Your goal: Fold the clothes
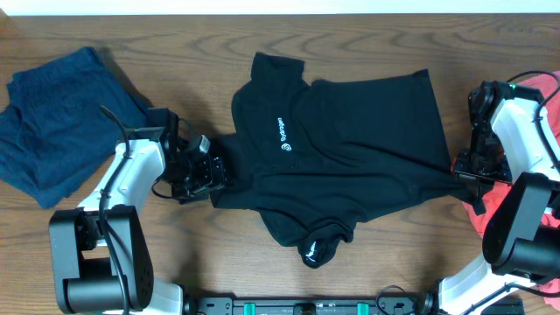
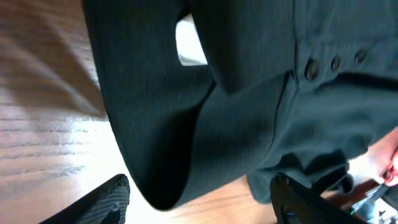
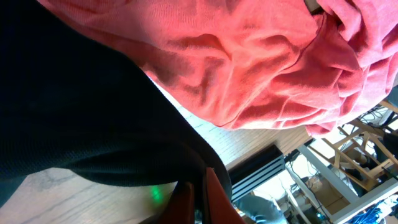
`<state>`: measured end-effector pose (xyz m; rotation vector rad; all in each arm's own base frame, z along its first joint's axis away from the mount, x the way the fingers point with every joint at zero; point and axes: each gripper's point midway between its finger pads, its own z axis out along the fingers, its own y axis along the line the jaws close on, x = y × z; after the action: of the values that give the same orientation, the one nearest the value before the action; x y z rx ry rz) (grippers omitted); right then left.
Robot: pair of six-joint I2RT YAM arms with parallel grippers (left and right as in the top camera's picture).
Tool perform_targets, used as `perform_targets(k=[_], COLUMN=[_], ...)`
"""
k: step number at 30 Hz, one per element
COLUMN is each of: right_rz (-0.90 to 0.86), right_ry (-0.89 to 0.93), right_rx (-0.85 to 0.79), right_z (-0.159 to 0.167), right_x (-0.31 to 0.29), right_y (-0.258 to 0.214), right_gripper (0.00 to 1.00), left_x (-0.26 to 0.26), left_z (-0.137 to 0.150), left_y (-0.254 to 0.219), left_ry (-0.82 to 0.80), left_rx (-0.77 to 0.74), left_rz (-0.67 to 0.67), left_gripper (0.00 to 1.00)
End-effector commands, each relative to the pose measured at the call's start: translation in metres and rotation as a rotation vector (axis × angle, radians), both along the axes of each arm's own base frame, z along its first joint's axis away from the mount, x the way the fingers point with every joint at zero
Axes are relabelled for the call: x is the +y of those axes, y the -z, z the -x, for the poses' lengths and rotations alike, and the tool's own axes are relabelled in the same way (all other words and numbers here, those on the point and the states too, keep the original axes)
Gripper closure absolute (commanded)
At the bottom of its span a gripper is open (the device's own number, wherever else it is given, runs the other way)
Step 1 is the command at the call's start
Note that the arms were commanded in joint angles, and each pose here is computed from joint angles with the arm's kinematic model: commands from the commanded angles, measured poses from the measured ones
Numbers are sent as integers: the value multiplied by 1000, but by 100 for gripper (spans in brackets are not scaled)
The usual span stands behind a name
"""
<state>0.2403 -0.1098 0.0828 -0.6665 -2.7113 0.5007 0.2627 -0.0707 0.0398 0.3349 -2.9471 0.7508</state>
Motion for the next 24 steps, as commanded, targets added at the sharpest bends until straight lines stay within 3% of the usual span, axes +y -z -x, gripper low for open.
perform_targets(k=[1,10,13,15,16,24], right_rz=[36,32,31,31,31,-131], right_ry=[9,11,12,12,12,-47], right_rx=[-12,-21,-22,-23,-24,-63], right_z=[0,-2,-2,-3,-3,-14], right_x=[-6,-5,-5,-5,-5,20], right_y=[-3,-2,-2,-2,-2,7], right_gripper=[99,99,99,99,99,99], left_x=[-2,-2,-1,1,2,52], left_z=[12,21,12,2,-3,-50], left_y=[9,42,49,49,49,30], left_ry=[-40,-81,-93,-93,-96,-261], left_rx=[52,21,-39,-85,-106,-203], left_rz=[9,7,6,-5,-10,-88], left_gripper=[26,32,55,87,94,94])
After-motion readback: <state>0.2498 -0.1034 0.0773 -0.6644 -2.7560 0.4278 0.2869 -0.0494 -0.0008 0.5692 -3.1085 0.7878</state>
